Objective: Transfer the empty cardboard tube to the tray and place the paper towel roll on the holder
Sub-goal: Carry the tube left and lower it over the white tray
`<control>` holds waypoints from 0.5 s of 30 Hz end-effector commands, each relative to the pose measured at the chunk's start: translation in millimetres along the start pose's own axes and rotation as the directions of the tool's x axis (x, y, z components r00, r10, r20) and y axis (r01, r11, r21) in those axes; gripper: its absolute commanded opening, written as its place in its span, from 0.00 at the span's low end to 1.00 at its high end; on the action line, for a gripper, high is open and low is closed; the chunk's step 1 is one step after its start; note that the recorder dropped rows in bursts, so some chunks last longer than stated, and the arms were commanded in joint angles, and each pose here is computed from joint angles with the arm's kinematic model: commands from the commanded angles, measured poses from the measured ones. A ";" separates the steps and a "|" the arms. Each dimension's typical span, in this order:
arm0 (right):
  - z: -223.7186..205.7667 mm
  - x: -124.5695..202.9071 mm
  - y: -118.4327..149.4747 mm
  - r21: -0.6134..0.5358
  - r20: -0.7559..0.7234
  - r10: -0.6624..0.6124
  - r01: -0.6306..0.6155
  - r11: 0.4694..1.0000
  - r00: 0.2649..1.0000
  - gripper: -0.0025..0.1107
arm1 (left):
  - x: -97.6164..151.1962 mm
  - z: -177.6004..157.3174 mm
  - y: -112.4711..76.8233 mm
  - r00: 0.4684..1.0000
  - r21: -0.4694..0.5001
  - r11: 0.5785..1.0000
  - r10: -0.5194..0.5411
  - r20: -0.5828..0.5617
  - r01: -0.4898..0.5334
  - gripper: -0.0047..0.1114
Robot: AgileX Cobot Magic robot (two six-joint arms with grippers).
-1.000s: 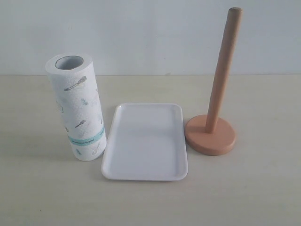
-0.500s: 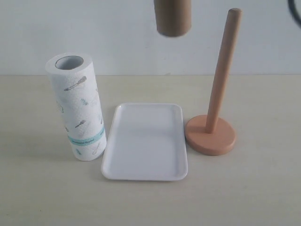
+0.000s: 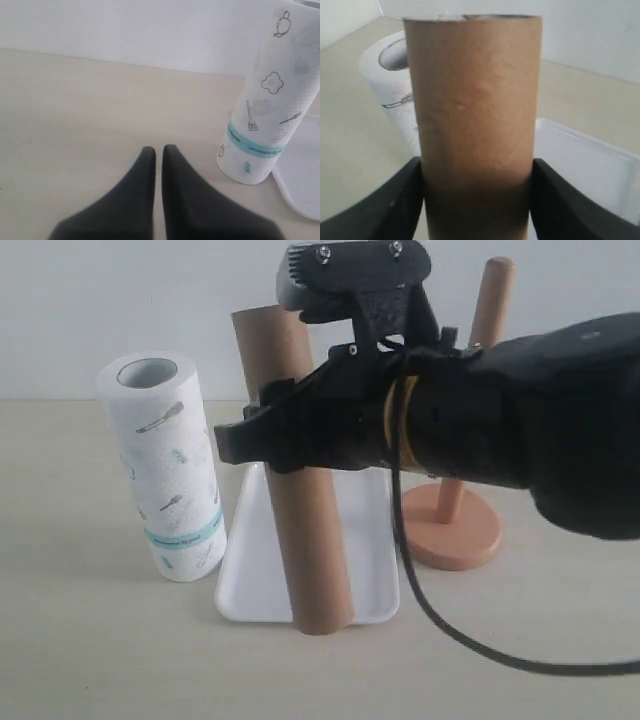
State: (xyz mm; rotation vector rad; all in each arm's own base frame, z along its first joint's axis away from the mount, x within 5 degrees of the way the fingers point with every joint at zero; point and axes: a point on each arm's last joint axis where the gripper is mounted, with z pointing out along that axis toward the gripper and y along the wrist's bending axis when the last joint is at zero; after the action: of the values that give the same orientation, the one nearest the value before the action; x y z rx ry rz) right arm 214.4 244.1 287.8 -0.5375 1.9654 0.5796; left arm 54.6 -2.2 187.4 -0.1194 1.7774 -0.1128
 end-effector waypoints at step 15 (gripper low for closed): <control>48.5 -5.4 -59.0 -0.007 -0.060 0.327 -0.328 0.945 0.943 0.02 | 0.5 0.1 0.1 1.000 -0.001 1.000 -0.006 0.006 0.006 0.08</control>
State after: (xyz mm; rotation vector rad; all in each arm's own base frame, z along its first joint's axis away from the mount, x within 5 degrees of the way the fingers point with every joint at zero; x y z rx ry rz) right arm 281.2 225.0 269.9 -0.1997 2.1109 0.7921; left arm 54.6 -2.2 187.4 -0.1194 1.7774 -0.1128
